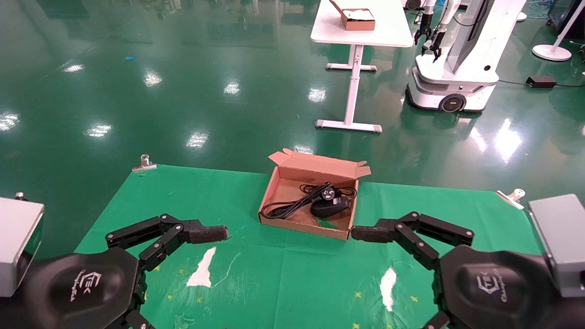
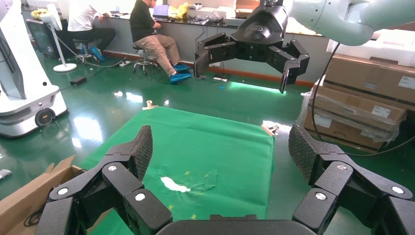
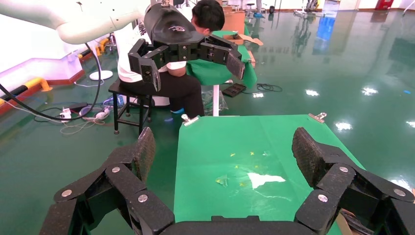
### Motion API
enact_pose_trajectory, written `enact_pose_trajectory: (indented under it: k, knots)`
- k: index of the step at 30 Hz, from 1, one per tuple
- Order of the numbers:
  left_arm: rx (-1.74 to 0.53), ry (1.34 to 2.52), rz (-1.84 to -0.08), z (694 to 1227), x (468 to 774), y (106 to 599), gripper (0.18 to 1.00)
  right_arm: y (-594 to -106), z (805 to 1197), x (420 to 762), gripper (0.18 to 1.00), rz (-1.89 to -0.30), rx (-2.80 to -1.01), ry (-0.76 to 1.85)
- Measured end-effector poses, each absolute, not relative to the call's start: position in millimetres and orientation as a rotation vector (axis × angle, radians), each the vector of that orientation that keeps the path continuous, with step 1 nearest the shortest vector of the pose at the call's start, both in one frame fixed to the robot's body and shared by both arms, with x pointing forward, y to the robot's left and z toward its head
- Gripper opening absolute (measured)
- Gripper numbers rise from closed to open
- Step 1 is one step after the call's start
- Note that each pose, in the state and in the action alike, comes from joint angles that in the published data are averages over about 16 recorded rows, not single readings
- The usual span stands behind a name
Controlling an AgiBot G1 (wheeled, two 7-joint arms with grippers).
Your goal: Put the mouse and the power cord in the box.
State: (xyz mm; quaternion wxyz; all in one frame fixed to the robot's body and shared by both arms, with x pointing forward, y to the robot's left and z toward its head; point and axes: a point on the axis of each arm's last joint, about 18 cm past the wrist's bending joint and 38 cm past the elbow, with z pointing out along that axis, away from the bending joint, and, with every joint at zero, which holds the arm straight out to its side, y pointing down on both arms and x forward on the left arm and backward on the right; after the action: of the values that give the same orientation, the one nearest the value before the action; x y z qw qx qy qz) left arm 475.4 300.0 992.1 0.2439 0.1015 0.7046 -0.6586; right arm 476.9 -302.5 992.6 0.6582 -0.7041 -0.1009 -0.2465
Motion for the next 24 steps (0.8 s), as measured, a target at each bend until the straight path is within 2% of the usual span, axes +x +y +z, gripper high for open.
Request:
enact_pose_trajectory:
  k: [24]
  knots:
    - [0.277, 1.925, -1.799, 992.1, 475.4, 300.0, 1.000, -302.5, 992.6, 476.9, 1.001, -0.558, -1.594, -0.229]
